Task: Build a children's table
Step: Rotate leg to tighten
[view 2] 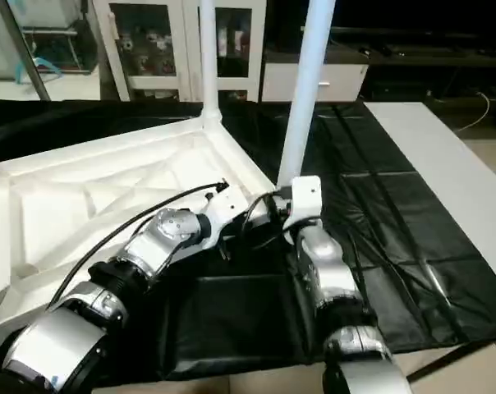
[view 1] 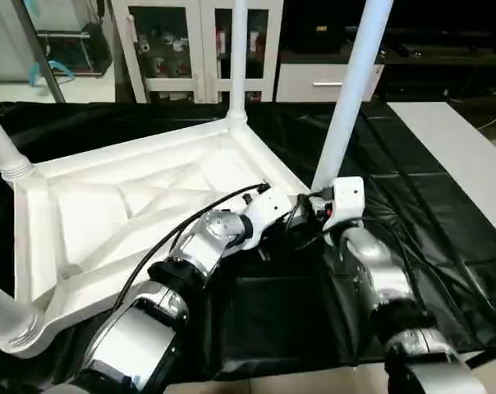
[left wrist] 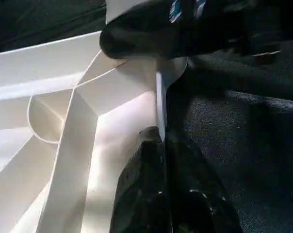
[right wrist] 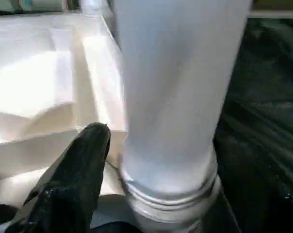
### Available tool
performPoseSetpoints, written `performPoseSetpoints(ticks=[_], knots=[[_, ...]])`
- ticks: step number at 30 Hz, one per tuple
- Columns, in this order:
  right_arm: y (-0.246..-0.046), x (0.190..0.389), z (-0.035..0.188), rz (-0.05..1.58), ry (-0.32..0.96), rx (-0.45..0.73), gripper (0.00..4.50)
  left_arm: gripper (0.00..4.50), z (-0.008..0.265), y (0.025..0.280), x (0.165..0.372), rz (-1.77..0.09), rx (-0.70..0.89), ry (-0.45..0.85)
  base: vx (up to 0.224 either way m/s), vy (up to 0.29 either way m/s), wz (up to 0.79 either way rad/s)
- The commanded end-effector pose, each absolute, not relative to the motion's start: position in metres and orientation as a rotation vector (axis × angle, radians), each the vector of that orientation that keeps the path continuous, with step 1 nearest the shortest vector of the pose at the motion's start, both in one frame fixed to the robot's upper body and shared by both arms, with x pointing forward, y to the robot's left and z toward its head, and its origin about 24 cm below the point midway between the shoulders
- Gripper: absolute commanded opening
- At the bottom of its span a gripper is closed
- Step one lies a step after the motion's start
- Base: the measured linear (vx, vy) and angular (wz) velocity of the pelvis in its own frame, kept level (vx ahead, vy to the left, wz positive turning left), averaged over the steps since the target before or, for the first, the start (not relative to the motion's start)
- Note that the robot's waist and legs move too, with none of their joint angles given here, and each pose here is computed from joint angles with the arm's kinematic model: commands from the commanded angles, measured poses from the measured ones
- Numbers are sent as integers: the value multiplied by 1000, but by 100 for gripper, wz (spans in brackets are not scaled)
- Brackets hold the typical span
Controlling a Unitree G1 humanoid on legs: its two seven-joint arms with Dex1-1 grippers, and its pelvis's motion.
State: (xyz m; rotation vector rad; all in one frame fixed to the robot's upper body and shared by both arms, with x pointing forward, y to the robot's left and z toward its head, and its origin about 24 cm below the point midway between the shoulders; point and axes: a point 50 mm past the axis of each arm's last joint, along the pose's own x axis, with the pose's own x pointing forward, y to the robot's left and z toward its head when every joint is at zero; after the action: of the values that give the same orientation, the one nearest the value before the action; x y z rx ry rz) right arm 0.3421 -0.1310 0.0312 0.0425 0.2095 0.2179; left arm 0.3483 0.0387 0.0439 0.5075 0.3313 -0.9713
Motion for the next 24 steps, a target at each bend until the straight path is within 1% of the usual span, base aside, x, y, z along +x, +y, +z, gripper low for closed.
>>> performPoseSetpoints(ticks=[1, 4, 5, 7, 8, 9, 10, 11, 12, 14, 15, 17, 18, 19, 20, 21, 22, 23, 24], knots=[[-121, 344, 59, 284, 68, 40, 391, 0, 36, 29, 340, -1011, 479, 309, 0, 0, 0], [-133, 334, 66, 267, 9, 44, 391, 0, 39, 26, 339, -1039, 478, 258, 0, 0, 0], [-137, 326, 67, 289, -8, 44, 391, 0, 41, 24, 338, -1062, 474, 223, 0, 0, 0], [-139, 321, 67, 305, -13, 42, 391, 0, 43, 23, 338, -1069, 475, 206, 0, 0, 0], [-141, 313, 67, 349, -16, 28, 391, 0, 45, 22, 338, -1073, 482, 170, 0, 0, 0], [-142, 308, 67, 367, -22, 20, 391, 0, 47, 21, 337, -1075, 472, 152, 0, 0, 0], [-144, 304, 67, 386, -25, 12, 397, 44, 48, 21, 337, -1081, 445, 146, 0, 0, 0], [-144, 302, 67, 392, -25, 9, 397, 56, 49, 22, 337, -1086, 437, 146, 0, 0, 0], [-146, 299, 66, 403, -25, 4, 397, 56, 50, 23, 337, -1096, 412, 149, 0, 0, 0], [-153, 292, 66, 427, -27, -9, 397, 80, 59, 33, 337, -1122, 295, 151, 0, 0, 0], [-153, 291, 66, 428, -27, -9, 397, 80, 59, 33, 337, -1122, 291, 148, 0, 0, 0], [-153, 287, 67, 466, -21, -10, 397, 110, 66, 40, 335, -1153, 252, 125, 0, 0, 0], [-153, 285, 68, 499, -17, -21, 397, 110, 71, 47, 333, -1178, 219, 119, 0, 0, 0], [-153, 285, 68, 504, -16, -22, 397, 110, 72, 48, 332, -1181, 216, 119, 0, 0, 0], [-152, 282, 68, 550, -6, -36, 397, 124, 78, 57, 328, -1213, 182, 116, 0, 0, 0], [-152, 279, 68, 585, 3, -48, 397, 124, 82, 65, 323, -1240, 166, 117, 0, 0, 0], [-152, 277, 68, 624, 13, -63, 397, 138, 86, 76, 318, -1272, 172, 134, 0, 0, 0], [-152, 277, 68, 624, 13, -63, 397, 149, 86, 76, 318, -1272, 172, 134, 0, 0, 0], [-151, 275, 68, 654, 21, -74, 397, 156, 89, 85, 312, -1300, 182, 153, 0, 0, 0]])
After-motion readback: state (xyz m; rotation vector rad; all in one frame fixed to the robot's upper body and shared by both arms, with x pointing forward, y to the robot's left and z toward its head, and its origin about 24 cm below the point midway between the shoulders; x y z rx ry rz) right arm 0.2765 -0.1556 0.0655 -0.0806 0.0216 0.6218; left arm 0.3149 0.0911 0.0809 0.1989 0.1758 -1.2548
